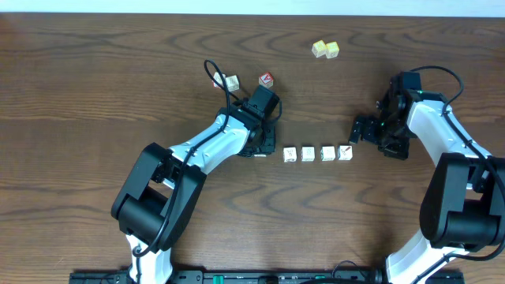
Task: Lift 5 blocks
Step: 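Open the left gripper and retract the left arm to the upper left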
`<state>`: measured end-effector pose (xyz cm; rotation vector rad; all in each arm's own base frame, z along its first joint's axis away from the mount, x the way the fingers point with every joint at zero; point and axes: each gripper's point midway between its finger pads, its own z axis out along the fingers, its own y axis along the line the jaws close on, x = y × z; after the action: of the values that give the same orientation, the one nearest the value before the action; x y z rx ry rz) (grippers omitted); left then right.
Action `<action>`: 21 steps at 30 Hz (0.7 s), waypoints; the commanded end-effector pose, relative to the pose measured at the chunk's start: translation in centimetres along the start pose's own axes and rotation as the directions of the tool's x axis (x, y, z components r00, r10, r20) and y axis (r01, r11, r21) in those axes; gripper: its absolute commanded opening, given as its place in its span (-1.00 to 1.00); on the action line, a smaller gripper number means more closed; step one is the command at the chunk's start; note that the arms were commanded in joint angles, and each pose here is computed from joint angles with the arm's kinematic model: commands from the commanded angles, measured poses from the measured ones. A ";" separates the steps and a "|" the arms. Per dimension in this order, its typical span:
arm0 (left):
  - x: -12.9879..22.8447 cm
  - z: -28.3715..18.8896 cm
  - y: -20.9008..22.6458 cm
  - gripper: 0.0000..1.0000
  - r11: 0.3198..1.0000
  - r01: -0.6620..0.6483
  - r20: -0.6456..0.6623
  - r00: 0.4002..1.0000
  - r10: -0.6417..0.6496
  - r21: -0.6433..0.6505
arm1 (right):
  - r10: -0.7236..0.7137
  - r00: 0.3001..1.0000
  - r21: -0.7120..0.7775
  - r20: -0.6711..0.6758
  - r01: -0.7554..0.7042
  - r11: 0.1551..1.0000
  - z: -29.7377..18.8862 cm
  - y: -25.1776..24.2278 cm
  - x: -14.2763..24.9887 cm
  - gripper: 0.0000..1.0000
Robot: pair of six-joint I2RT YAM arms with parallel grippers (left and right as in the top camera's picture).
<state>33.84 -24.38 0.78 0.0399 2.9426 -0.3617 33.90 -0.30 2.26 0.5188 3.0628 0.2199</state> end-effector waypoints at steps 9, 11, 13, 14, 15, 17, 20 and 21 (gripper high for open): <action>1.4 0.3 0.2 -0.29 1.000 0.023 -0.059 0.998 -0.023 0.002 | -0.002 1.000 0.007 -0.004 0.002 1.000 0.2 0.1 0.2 0.98; 1.5 0.3 0.3 -0.28 1.000 0.023 -0.063 0.998 -0.023 0.000 | -0.002 1.000 0.007 -0.004 0.002 1.000 0.1 0.1 0.2 0.99; 1.5 0.1 0.3 -0.27 1.000 0.023 -0.063 0.998 -0.023 -0.001 | -0.002 1.000 0.007 -0.004 0.002 1.000 0.2 0.1 0.2 0.99; 1.4 -0.1 0.2 -0.22 1.000 0.023 -0.058 0.998 -0.023 0.002 | -0.002 1.000 0.007 -0.004 0.002 1.000 0.2 0.1 0.2 0.99; 1.2 -0.3 0.1 -0.13 1.000 0.022 -0.053 0.998 -0.022 0.006 | -0.002 1.000 0.007 -0.004 0.002 1.000 0.1 0.1 0.2 0.98; 0.9 -0.9 -0.2 0.11 1.000 0.020 -0.038 0.999 -0.019 0.017 | -0.002 1.000 0.007 -0.004 0.002 1.000 0.2 0.1 0.2 0.98; 0.3 -2.4 -0.8 0.27 0.999 0.015 -0.004 1.000 -0.014 0.038 | -0.002 1.000 0.007 -0.005 0.002 1.000 0.1 0.1 0.2 0.98; 0.2 -2.7 -0.9 0.29 0.999 0.014 0.003 1.000 -0.014 0.043 | -0.002 1.000 0.007 -0.005 0.002 1.000 0.2 0.1 0.2 0.98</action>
<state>32.73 -24.34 1.06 0.0171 2.9878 -0.3831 33.89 -0.31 2.26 0.5195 3.0630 0.2198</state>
